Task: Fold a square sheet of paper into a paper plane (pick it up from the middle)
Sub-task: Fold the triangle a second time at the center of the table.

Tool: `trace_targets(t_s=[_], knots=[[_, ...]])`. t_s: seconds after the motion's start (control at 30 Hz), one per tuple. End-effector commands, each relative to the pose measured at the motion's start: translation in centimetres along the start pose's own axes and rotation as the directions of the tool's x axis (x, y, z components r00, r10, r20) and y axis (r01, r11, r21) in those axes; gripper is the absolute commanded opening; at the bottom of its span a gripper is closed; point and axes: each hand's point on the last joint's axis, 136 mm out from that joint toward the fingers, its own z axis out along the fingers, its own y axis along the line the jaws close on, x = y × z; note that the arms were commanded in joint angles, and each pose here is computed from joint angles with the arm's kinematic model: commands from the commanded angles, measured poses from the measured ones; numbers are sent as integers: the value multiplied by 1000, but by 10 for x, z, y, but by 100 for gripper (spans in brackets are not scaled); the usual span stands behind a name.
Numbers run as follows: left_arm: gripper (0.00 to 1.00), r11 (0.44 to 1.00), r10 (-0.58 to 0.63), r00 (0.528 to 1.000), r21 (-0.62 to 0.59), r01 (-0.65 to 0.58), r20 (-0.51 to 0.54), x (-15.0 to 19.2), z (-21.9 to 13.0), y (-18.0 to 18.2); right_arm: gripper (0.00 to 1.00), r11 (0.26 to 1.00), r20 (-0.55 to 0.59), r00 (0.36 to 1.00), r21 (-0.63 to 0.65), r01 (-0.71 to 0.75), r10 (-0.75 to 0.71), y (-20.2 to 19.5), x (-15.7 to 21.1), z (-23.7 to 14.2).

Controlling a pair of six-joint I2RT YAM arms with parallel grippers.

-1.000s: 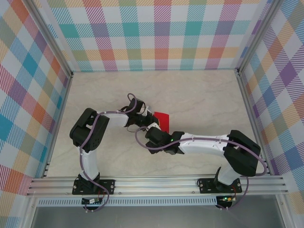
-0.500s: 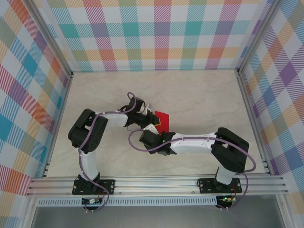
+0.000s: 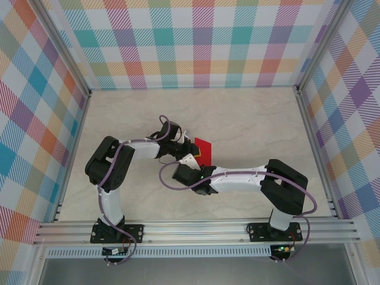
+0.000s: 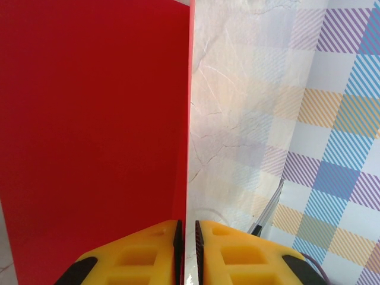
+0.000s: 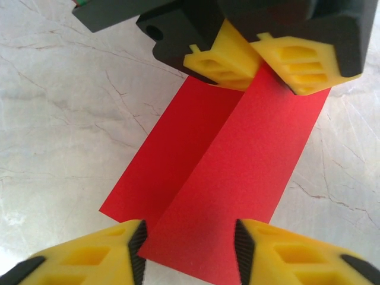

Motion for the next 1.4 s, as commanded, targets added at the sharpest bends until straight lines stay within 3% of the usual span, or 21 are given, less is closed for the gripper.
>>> trace_targets(t_s=[0.0,0.2,0.4,0.7,0.93,1.17,1.3,1.37], knots=[[17,1000,24,1000,15,-24,-10,4,-5,-13,38,1000,29,999,13,-13,13,-4,-8,-9],[17,1000,27,1000,7,-27,-9,4,-6,-13,26,1000,34,999,10,-16,16,-4,-9,-12],[17,1000,26,1000,-5,-26,-4,3,-7,-12,22,1000,53,998,-8,-22,23,-5,-13,-17],[18,999,32,999,-14,-32,4,3,-10,-13,6,998,40,999,-57,-34,36,1,-10,-18],[20,998,38,999,-58,-37,33,1,-16,-10,2,992,30,997,-108,-68,72,2,-11,-17],[31,988,46,993,-150,-29,111,-5,-31,-3,1,946,16,982,-272,-176,188,0,-12,-18],[46,979,50,987,-203,-19,152,-7,-40,3,1,876,-17,966,-417,-242,258,1,-13,-22],[47,977,55,985,-213,-18,166,-8,-43,4,1,850,-23,955,-450,-273,295,-4,-15,-23]])
